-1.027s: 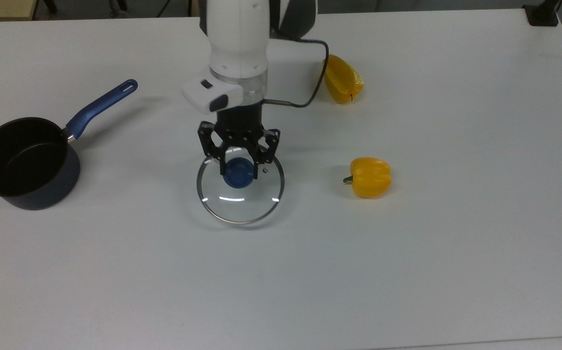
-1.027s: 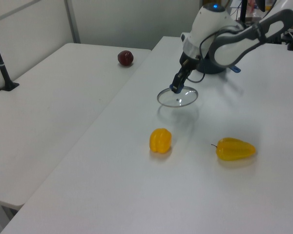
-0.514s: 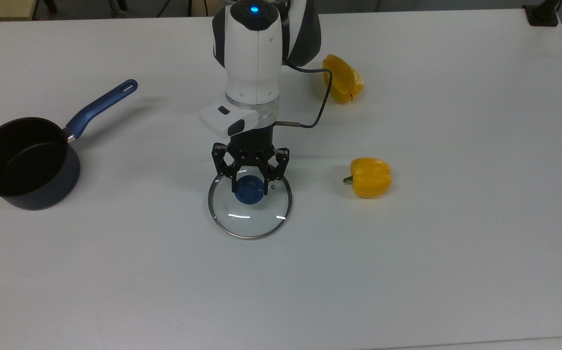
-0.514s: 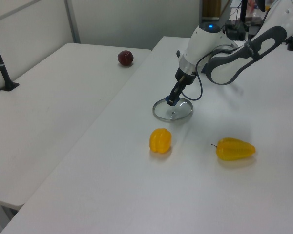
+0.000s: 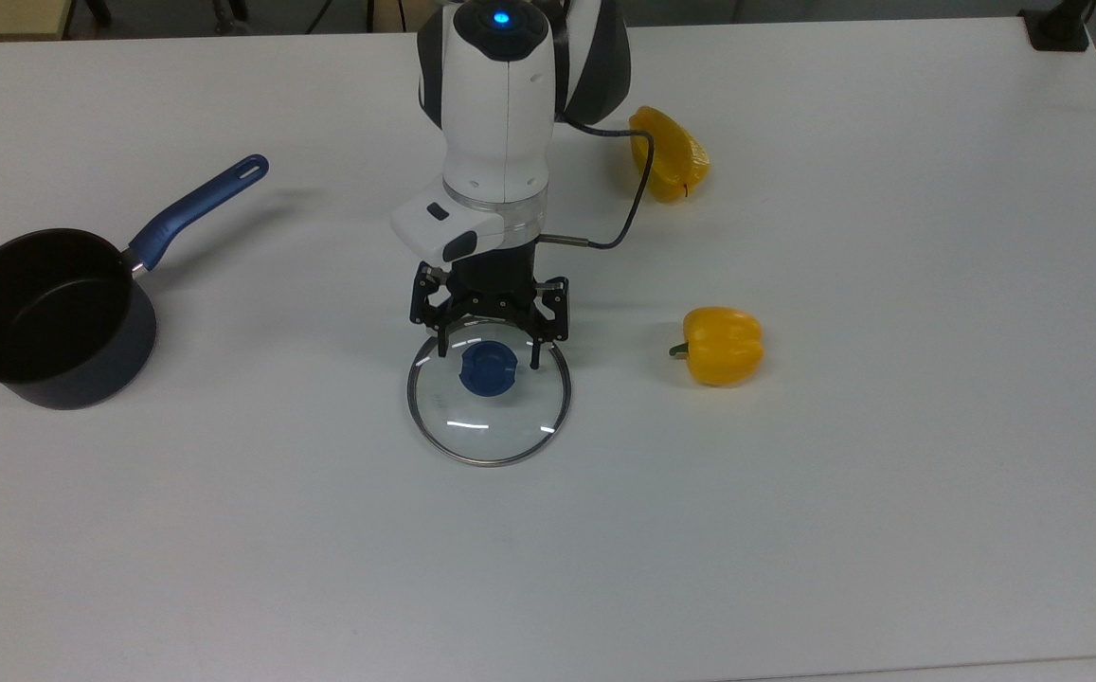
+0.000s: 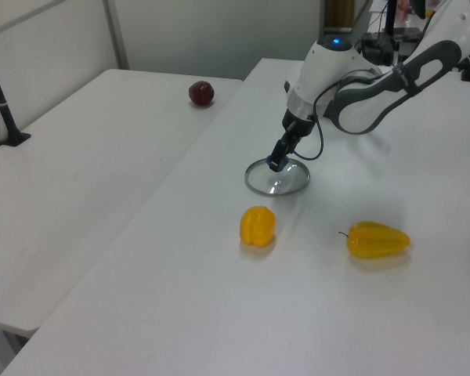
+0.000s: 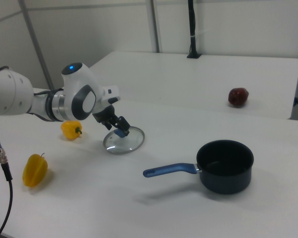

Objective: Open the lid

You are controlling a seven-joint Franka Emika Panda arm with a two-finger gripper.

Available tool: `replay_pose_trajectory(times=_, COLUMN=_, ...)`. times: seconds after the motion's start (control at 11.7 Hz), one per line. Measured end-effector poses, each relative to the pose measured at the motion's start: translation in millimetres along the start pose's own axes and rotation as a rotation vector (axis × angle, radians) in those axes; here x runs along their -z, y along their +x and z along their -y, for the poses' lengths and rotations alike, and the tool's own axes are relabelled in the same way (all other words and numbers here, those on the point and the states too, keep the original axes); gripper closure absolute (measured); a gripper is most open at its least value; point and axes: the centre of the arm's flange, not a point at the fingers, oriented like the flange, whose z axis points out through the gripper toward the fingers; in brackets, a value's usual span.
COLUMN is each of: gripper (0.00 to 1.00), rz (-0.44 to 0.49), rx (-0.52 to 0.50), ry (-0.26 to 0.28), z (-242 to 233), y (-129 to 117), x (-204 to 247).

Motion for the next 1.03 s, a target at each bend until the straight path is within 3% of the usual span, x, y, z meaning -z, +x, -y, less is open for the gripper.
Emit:
replay_pose_trajectory(times=0.17, gripper=0.0, rz=0.057, rx=-0.003, ry=-0.02, z=-3, y=3, x=29)
replay_pose_trajectory(times=0.43, gripper=0.0, rz=0.207, rx=0.043, ry=-0.072, z=-18, y=3, x=116)
replay_pose_trajectory(times=0.68, gripper=0.0, rz=0.316, rx=0.099, ry=-0.087, z=-45, y=-12, x=201)
replay_pose_trajectory(times=1.03, gripper=0.0, rz=0.354, rx=0.045, ry=-0.088, z=-82, y=-26, x=258)
